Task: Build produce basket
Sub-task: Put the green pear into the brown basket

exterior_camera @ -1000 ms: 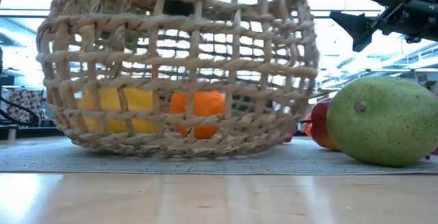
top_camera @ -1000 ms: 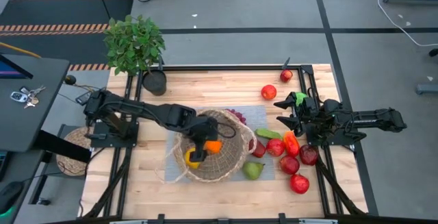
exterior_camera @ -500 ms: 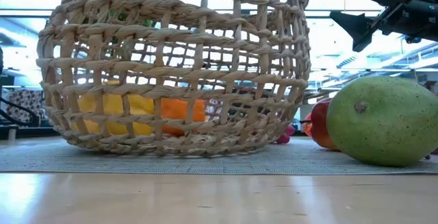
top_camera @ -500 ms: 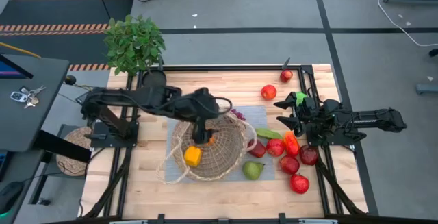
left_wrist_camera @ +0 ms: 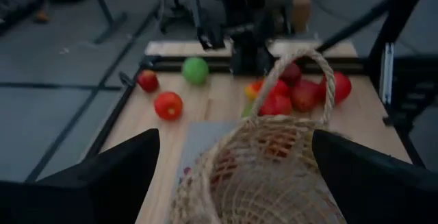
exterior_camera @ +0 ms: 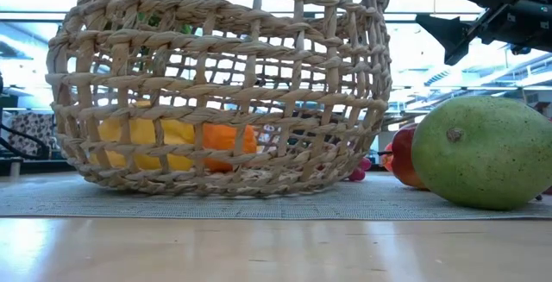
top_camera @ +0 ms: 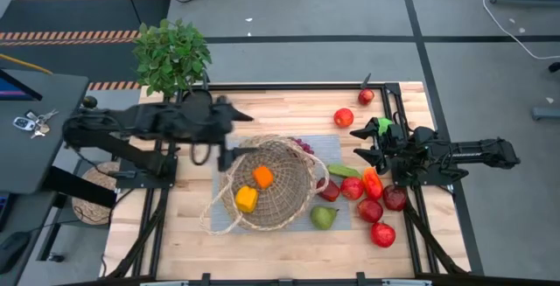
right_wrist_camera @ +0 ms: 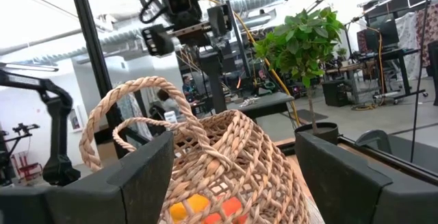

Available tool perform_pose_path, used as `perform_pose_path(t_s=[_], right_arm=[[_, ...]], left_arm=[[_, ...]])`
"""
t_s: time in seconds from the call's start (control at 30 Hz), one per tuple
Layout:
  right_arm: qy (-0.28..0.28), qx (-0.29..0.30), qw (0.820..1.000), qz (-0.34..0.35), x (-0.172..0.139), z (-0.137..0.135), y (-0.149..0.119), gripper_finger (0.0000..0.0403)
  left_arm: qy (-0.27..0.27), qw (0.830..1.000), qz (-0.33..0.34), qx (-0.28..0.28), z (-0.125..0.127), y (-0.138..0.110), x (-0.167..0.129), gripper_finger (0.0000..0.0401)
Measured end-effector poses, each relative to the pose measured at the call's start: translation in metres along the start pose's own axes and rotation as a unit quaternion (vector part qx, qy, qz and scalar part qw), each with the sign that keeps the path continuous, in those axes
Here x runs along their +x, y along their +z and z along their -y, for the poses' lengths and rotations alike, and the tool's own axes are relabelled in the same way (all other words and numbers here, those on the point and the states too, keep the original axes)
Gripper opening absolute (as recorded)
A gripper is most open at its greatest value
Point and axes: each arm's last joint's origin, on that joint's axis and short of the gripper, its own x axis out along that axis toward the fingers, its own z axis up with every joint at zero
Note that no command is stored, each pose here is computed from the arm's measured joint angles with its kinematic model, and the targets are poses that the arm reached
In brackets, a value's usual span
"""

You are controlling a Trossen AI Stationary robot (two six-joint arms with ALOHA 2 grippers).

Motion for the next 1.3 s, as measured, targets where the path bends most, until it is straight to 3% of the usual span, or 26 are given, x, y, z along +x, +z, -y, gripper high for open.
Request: perform_pose_path(t_s=[0.27,0.5,0.77,1.03,1.2,1.3], right_arm=[[0.000,0.000,1.000,0.000,0.000,0.000,0.000,0.0308],[0.000,0.000,1.000,0.000,0.000,0.000,0.000,0.0308],[0.000,0.000,1.000,0.000,0.000,0.000,0.000,0.0308],[0.000,0.001,1.000,0.000,0.000,0.000,0.000,0.0308],[0.002,0.060,0.998,0.008,0.000,0.000,0.002,0.0308],[0.001,0.078,0.996,0.046,0.000,-0.001,0.008,0.0308]], left_arm=[[0.030,0.994,0.098,-0.041,-0.020,-0.045,-0.049,0.0389],[0.027,0.979,0.186,-0.074,-0.028,-0.092,-0.069,0.0389],[0.022,0.960,0.263,-0.094,-0.031,-0.135,-0.071,0.0389],[-0.008,0.952,0.280,-0.127,-0.022,-0.180,-0.051,0.0389],[-0.023,0.947,0.286,-0.143,-0.018,-0.204,-0.042,0.0389],[-0.030,0.943,0.296,-0.147,-0.016,-0.218,-0.038,0.0389]])
